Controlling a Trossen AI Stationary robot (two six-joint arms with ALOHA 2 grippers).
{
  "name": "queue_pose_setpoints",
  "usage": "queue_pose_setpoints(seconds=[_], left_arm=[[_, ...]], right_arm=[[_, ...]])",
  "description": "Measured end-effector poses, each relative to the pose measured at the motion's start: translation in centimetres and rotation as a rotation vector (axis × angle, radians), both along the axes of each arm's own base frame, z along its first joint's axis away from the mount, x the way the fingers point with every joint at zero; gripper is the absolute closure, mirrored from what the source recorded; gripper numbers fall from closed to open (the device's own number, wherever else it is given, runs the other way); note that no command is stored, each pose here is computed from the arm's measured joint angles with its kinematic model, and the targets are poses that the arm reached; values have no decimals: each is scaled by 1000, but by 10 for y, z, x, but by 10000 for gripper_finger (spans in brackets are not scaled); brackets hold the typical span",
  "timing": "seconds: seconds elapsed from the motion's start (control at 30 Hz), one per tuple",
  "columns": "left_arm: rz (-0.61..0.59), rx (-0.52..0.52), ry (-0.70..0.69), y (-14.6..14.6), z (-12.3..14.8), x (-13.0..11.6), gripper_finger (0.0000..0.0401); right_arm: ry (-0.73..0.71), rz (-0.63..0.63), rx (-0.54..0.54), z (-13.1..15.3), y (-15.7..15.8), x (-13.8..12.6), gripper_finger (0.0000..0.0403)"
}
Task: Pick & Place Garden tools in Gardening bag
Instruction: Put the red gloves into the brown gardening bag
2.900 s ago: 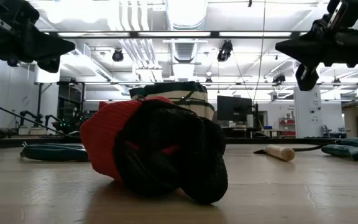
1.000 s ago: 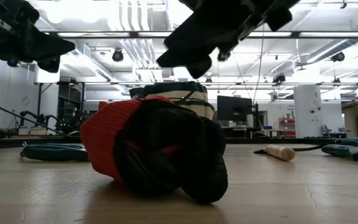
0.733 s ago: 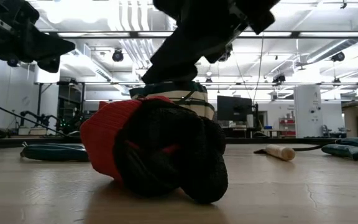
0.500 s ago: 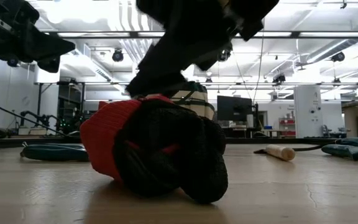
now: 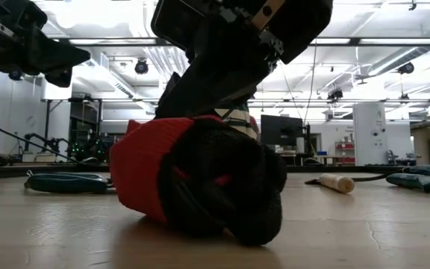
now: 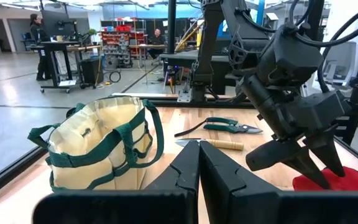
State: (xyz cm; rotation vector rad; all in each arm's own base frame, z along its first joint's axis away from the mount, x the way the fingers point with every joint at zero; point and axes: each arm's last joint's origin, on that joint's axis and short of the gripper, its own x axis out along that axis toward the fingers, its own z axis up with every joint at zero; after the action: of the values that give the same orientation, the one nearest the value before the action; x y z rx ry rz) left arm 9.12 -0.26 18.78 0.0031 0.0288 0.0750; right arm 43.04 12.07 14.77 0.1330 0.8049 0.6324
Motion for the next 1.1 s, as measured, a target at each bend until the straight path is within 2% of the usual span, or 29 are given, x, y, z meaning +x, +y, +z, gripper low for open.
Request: queue_pose_setpoints(seconds=[0.3,0.57,0.8,1.1], left_arm=[[0,0,0,0,0,0,387],[0,0,0,0,0,0,387],[0,0,0,0,0,0,387],[0,0,0,0,0,0,387]], right_arm=[[11,1,-2,-4,0,-2,313],[1,18,-16,-5,0,-3,388],[-31,40,-39,2,-2,-4,394],[-74,-76,-302,34,-13,-16,394]])
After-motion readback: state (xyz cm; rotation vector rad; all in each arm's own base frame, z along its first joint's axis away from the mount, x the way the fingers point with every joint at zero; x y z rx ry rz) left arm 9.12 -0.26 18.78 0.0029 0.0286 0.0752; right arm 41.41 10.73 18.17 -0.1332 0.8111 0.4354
